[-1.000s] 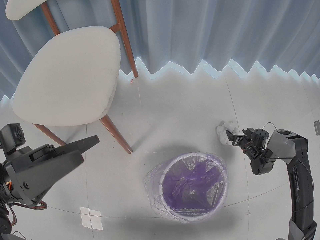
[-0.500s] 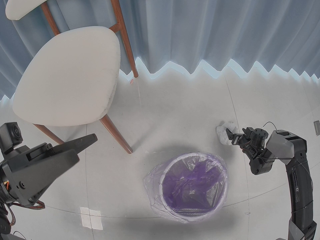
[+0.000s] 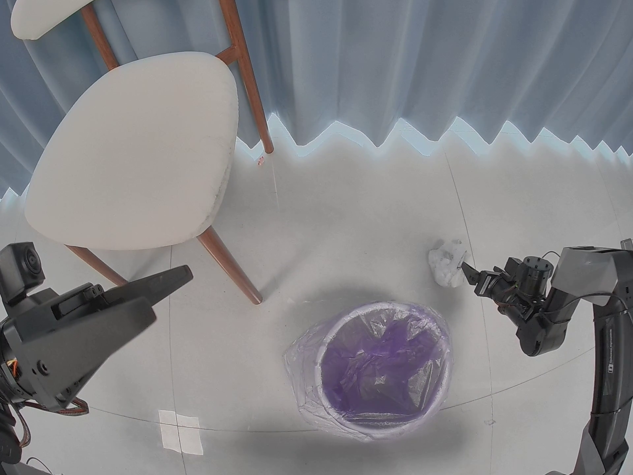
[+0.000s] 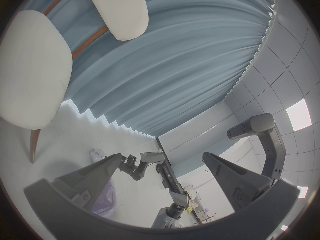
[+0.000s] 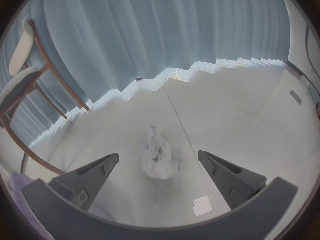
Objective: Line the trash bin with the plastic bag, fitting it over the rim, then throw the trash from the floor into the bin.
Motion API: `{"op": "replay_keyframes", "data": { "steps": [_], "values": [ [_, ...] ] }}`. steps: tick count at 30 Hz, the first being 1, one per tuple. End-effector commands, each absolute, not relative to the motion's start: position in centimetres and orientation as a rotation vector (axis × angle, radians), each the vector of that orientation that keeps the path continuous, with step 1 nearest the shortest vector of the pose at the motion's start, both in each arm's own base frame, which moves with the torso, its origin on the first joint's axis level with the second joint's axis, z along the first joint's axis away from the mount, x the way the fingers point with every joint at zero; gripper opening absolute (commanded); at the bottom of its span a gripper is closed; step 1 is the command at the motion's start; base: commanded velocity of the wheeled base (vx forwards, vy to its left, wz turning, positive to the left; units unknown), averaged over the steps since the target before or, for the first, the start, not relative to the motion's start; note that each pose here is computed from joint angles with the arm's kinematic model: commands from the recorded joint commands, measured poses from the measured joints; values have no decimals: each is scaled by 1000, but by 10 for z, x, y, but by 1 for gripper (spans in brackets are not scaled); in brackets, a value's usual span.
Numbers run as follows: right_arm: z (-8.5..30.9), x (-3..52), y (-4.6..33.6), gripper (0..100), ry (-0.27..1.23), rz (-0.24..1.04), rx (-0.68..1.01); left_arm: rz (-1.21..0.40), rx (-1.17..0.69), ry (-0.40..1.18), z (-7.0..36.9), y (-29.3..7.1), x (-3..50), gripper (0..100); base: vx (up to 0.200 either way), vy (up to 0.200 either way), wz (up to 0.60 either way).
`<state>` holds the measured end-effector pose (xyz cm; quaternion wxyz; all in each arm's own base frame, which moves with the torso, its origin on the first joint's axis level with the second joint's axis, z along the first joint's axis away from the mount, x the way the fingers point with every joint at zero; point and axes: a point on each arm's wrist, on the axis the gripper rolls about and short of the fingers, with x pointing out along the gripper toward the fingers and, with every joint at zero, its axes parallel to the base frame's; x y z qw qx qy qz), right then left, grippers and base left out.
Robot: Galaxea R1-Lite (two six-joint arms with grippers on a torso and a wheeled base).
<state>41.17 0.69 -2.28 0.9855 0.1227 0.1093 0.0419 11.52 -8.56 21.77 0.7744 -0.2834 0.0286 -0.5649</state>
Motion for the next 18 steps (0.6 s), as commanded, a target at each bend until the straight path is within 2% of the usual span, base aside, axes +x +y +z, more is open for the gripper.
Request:
{"op": "replay_keyframes", "data": {
  "steps": [1, 6, 12, 18],
  "values": [
    [41, 348, 25, 100, 254, 174, 305, -1222, -615, 70, 216, -86, 116, 100, 0, 0, 0],
    [27, 358, 28, 100, 279, 175, 265, -1224, -615, 71, 216, -86, 116, 100, 0, 0, 0],
    [-8, 420, 8, 100, 254, 96, 238, -1224, -615, 71, 216, -86, 116, 100, 0, 0, 0],
    [-27, 451, 1, 100, 223, 83, 218, -1222, -615, 70, 216, -86, 116, 100, 0, 0, 0]
  ]
}}
